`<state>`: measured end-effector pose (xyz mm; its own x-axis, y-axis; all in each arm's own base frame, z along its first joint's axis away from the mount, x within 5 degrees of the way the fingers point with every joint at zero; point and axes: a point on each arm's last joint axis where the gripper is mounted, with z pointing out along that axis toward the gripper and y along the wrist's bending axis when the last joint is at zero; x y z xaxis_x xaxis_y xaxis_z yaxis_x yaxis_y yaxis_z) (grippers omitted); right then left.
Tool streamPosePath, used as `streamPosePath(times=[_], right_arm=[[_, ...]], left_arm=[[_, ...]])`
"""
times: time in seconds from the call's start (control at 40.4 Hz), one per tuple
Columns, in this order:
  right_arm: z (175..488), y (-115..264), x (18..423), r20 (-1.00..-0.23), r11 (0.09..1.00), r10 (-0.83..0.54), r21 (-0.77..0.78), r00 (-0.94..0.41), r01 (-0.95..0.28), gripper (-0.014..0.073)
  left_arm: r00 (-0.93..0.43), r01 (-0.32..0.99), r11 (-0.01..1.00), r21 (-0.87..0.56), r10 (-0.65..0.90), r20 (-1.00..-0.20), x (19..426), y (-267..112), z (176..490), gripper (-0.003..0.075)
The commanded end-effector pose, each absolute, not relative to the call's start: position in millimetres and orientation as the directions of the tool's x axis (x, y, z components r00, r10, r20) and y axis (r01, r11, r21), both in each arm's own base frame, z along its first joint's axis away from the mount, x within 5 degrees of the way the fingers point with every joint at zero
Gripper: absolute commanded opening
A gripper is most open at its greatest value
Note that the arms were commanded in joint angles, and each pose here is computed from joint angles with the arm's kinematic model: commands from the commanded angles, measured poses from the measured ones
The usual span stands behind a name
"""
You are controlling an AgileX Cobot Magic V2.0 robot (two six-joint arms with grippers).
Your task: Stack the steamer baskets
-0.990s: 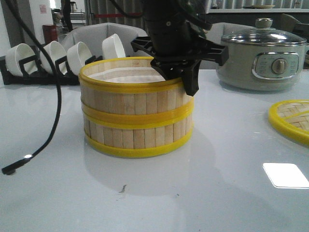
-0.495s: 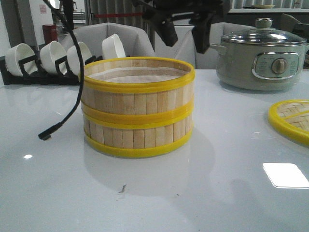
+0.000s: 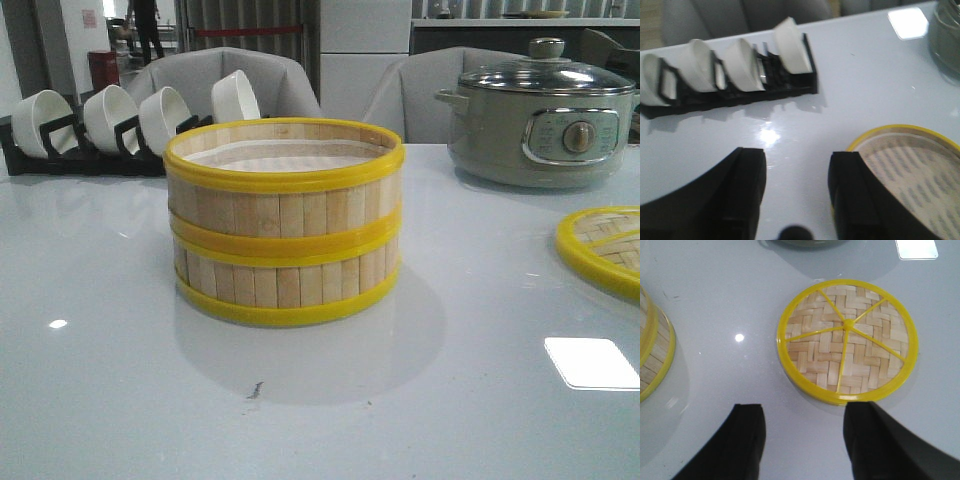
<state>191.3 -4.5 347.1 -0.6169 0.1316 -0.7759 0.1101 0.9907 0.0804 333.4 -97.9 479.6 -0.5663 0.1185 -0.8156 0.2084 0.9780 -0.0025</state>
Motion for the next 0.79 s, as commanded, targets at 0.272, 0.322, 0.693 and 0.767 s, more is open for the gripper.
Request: streamPosePath(times=[0.272, 0.322, 0.693, 0.767], right_arm=[[367.0, -3.3, 194.6, -0.85, 0.99, 0.139, 0.107, -0.508, 0.092, 0.0465], [367.2, -3.0, 194.7, -0.85, 0.989, 0.143, 0.112, -0.506, 0.091, 0.0465], [367.3, -2.8, 194.7, -0.85, 0.989, 0.147, 0.117, -0.506, 0.091, 0.0465], [367.3, -2.8, 194.7, -0.85, 0.989, 0.147, 0.117, -0.506, 0.091, 0.0465]], left_arm=[[-0.321, 0.007, 0.999, -0.053, -0.048, -0.946, 208.3, -15.2, 513.2, 0.0369], [-0.316, 0.006, 0.998, -0.062, -0.057, -0.947, 195.2, -13.9, 506.4, 0.0369], [-0.357, -0.002, 0.998, -0.065, -0.061, -0.932, 131.5, -6.9, 425.6, 0.0368], [-0.393, -0.002, 0.998, -0.063, -0.059, -0.918, 127.2, -7.0, 406.3, 0.0345]])
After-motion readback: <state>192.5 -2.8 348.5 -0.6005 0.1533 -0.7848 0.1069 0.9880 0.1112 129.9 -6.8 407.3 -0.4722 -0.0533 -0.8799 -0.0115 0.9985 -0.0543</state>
